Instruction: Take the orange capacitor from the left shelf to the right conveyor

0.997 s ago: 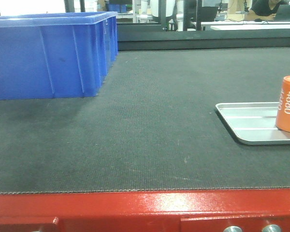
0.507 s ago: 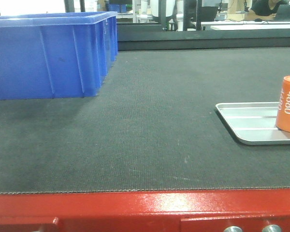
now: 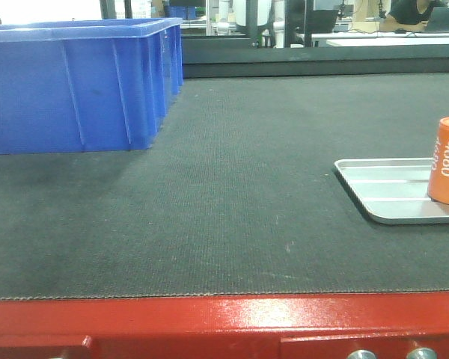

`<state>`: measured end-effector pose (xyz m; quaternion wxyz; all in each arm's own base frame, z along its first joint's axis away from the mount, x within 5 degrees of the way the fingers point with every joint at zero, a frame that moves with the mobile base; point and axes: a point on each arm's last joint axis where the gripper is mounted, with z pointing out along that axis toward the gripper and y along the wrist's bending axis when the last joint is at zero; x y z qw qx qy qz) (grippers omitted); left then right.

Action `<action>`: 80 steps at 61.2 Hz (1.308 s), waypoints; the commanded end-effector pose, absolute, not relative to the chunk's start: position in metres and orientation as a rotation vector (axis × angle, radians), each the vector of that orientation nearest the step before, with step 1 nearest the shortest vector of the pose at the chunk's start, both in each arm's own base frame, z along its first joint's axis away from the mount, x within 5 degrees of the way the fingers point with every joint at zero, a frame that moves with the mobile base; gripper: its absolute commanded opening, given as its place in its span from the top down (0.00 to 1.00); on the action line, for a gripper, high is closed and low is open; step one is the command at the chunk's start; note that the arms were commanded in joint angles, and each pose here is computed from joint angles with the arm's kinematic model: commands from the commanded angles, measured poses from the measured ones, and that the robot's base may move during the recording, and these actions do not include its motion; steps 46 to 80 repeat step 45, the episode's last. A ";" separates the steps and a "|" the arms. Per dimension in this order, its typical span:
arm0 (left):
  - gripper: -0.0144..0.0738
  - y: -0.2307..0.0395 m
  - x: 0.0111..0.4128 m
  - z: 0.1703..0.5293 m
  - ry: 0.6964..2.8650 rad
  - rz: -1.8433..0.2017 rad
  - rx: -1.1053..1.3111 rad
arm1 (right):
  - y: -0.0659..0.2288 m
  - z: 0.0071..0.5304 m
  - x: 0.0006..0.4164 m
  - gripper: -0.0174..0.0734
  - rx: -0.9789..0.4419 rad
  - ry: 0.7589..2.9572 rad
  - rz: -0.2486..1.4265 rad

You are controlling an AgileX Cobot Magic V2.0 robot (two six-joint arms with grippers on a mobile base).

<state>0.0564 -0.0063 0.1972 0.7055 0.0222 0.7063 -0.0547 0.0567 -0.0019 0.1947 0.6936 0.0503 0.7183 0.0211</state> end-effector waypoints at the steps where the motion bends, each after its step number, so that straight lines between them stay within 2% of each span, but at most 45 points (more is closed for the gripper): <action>1: 0.98 -0.005 0.055 0.207 1.467 -0.122 0.037 | -0.003 0.206 0.055 0.75 0.119 1.487 0.038; 80: 0.98 -0.005 0.055 0.207 1.467 -0.122 0.037 | -0.003 0.206 0.055 0.75 0.119 1.487 0.038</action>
